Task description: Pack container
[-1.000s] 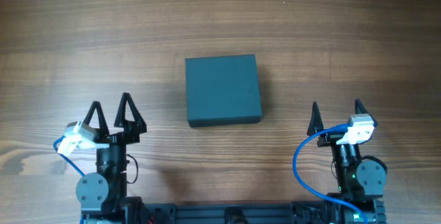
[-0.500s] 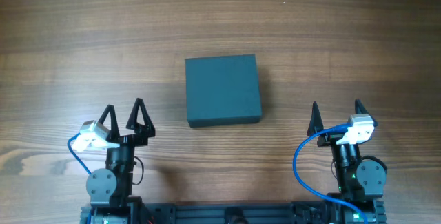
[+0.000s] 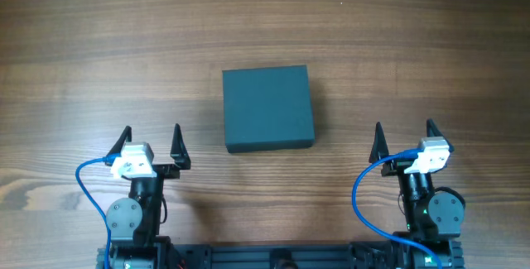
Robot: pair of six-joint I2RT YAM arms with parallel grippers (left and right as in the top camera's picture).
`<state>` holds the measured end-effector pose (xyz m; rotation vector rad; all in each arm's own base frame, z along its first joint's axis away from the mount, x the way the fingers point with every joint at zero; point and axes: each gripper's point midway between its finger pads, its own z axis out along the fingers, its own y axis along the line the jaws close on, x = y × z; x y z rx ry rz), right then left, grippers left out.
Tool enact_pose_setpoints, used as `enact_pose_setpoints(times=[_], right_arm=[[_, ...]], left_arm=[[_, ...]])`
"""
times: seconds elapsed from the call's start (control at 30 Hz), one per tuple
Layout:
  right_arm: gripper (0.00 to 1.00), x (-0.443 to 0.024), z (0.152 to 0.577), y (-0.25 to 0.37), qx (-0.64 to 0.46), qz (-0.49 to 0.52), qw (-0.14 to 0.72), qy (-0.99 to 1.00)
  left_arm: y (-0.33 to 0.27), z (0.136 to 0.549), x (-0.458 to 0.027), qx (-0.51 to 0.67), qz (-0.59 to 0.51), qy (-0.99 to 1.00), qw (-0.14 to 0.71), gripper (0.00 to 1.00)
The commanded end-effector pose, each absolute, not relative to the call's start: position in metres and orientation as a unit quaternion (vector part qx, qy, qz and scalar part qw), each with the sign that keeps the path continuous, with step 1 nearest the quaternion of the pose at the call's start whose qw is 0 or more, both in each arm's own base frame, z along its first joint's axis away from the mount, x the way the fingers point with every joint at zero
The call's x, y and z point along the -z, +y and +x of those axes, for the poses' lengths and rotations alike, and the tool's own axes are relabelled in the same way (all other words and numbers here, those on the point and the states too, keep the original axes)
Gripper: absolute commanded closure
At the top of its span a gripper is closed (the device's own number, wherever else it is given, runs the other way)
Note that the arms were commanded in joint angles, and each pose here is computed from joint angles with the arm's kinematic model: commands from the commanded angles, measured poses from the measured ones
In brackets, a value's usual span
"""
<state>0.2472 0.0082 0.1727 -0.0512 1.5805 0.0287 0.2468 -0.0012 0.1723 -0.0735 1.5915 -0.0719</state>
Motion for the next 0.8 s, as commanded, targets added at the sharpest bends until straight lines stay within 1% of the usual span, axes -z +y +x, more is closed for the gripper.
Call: enact_pose_setpoints(times=[0.0, 0.17, 0.77], right_arm=[[0.0, -0.175, 0.247, 0.005, -0.013, -0.011, 0.707, 0.707], [0.0, -0.175, 0.247, 0.005, -0.013, -0.011, 0.707, 0.707], [0.0, -0.175, 0.247, 0.005, -0.013, -0.011, 0.707, 0.707]], left_arm=[[-0.002, 0.247, -0.167, 0.018, -0.014, 0.718, 0.696, 0.0], [-0.002, 0.246, -0.156, 0.018, -0.014, 0.733, 0.679, 0.0], [-0.002, 0.246, -0.156, 0.018, -0.014, 0.733, 0.679, 0.0]])
